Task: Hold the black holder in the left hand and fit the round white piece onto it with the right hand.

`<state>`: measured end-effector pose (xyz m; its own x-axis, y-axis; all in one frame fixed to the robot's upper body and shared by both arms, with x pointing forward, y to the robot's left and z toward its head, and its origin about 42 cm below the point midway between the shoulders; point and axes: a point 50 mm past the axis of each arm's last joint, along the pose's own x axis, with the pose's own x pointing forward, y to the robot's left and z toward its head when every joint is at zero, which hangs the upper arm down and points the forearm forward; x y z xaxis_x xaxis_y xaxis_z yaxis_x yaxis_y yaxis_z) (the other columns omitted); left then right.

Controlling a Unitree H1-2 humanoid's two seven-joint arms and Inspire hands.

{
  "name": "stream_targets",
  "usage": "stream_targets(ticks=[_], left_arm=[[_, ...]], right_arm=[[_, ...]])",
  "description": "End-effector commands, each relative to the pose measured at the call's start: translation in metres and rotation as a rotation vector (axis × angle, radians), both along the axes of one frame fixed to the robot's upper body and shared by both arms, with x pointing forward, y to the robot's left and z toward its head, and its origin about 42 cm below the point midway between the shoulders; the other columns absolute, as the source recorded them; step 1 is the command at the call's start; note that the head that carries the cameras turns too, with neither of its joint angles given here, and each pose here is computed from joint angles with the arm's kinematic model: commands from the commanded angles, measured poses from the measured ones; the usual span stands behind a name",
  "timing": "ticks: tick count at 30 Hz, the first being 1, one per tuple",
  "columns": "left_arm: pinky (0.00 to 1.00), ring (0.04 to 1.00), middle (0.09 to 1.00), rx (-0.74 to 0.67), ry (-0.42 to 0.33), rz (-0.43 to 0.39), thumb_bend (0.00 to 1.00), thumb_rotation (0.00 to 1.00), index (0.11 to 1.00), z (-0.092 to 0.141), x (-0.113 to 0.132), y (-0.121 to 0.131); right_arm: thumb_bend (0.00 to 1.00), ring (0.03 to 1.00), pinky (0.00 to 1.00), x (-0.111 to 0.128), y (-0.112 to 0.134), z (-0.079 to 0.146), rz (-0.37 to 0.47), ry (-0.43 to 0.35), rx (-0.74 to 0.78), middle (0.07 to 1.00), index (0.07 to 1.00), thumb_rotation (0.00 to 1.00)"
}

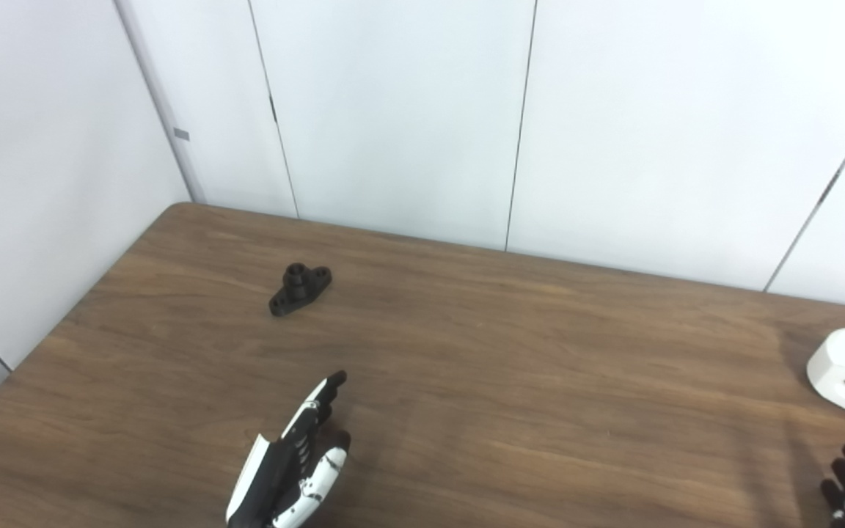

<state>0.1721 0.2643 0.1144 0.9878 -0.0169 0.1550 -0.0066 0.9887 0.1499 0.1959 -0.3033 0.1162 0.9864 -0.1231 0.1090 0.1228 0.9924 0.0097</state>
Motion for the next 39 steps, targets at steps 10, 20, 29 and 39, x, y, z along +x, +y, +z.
stream_targets(ticks=[10, 20, 29, 39], left_arm=[[0.92, 0.964, 0.961, 0.116, -0.087, 0.097, 0.50, 0.31, 0.928, 0.029, 0.005, -0.002], [0.96, 0.965, 0.953, 0.226, -0.158, 0.211, 0.70, 0.24, 0.908, 0.071, 0.032, 0.024], [0.98, 0.972, 0.958, 0.325, -0.154, 0.312, 0.69, 0.35, 0.904, 0.096, 0.050, 0.050], [0.94, 0.943, 0.939, 0.435, -0.118, 0.404, 0.72, 0.36, 0.916, 0.108, 0.075, 0.076]], right_arm=[[0.39, 1.000, 1.00, -0.064, -0.003, -0.036, -0.034, 0.132, 0.011, 1.000, 1.000, 1.00], [0.38, 1.000, 1.00, -0.064, -0.002, -0.034, -0.035, 0.134, 0.017, 1.000, 1.000, 1.00], [0.40, 1.000, 1.00, -0.064, -0.002, -0.036, -0.035, 0.130, 0.021, 1.000, 1.000, 1.00], [0.37, 1.000, 1.00, -0.065, -0.001, -0.036, -0.037, 0.131, 0.019, 1.000, 1.000, 1.00]])
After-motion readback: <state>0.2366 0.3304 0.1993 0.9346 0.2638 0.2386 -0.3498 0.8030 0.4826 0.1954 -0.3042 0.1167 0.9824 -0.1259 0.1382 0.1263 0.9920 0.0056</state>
